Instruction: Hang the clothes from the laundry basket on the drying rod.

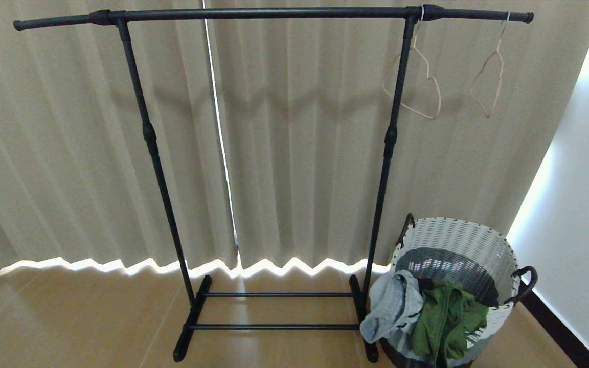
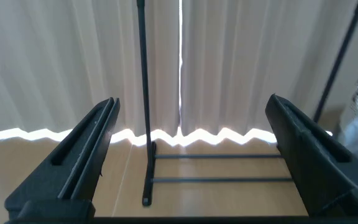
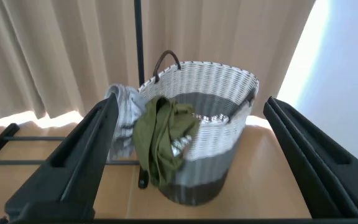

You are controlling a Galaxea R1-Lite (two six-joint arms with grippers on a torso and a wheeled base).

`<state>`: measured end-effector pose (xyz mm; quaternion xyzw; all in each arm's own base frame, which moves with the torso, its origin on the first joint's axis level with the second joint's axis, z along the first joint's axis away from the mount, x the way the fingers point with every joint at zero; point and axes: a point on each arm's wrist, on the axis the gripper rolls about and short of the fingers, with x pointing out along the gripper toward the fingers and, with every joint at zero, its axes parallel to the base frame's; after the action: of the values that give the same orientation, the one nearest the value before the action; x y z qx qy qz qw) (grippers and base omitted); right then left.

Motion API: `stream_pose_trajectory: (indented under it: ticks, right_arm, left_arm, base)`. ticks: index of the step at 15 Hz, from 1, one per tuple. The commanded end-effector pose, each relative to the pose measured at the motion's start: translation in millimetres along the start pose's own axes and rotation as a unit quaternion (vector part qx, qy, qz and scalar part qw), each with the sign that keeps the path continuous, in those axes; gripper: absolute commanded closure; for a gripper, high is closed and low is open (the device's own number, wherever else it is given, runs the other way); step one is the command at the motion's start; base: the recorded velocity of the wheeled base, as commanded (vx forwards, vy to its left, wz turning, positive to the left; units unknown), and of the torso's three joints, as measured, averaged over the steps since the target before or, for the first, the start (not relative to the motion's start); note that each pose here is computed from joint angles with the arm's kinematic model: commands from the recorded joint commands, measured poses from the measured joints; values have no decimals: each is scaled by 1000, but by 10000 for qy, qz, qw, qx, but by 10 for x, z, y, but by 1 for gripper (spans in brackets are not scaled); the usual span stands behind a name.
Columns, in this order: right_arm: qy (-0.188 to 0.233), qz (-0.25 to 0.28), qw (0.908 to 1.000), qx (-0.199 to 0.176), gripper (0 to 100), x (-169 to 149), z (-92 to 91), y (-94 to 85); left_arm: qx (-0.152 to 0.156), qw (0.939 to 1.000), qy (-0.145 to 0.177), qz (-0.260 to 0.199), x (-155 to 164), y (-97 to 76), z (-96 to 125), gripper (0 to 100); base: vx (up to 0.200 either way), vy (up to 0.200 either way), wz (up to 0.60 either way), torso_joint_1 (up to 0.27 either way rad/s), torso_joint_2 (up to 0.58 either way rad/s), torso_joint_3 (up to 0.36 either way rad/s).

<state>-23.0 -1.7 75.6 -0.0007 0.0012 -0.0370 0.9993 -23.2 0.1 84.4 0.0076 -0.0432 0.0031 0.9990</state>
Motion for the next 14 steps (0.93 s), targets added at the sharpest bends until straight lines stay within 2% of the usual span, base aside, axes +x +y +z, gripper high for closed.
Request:
stream_pose_trajectory:
  ticks: [1,6,14]
  right_arm:
    - [-4,-13,10000,7,0,0,0,-1]
    - [4,-13,10000,-9,0,1,-4,-1]
    - [11,2,10000,-33,0,0,-3,0]
  left_arm:
    - [-1,10000,-5,3,0,0,1,0]
    - [-9,10000,-13,11,0,1,2,0]
    - [-9,10000,-13,3,0,0,2,0]
  base:
    - [200,0,0,2,-2,-7]
    - [200,0,0,3,3,0]
    - [0,0,0,0,0,0]
